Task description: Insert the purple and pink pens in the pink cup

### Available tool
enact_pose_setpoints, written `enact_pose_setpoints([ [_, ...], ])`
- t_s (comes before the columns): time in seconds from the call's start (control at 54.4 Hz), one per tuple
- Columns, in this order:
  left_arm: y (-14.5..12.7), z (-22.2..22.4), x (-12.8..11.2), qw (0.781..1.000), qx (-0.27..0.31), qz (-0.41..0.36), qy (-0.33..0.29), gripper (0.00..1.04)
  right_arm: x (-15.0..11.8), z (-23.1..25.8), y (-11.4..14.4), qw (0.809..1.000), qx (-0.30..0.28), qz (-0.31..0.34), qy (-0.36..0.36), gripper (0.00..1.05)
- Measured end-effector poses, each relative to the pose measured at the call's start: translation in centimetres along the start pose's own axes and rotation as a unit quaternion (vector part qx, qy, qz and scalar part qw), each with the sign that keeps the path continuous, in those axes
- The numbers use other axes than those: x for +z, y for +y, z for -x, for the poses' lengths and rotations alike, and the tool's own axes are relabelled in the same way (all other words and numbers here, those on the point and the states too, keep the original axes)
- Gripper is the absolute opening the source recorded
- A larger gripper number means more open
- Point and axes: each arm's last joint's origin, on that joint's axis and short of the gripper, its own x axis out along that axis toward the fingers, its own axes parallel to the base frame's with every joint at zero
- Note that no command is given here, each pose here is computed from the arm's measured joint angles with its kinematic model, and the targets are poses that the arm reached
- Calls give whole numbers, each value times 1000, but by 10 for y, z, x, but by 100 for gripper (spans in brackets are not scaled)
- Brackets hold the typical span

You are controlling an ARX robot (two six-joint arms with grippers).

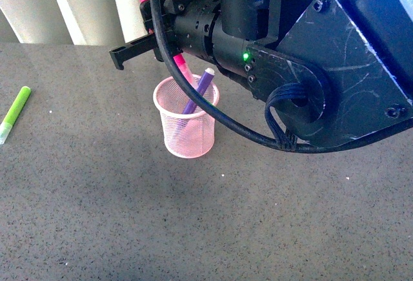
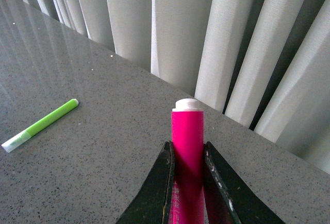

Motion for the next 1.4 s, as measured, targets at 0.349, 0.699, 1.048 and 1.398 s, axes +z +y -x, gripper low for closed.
enact_pose_setpoints([
  [0.349, 0, 0, 0, 1000, 0, 0, 0, 98, -5, -10, 1, 1000, 13, -4, -3, 11],
  [0.699, 0, 0, 0, 1000, 0, 0, 0, 98, -17, -20, 3, 1000, 21, -7, 4, 11],
  [1.048, 0, 0, 0, 1000, 0, 0, 0, 98, -29, -12, 4, 998, 13, -52, 40, 44],
  [1.398, 0, 0, 0, 1000, 0, 0, 0, 98, 16, 12, -11, 993, -52, -100, 23, 100],
])
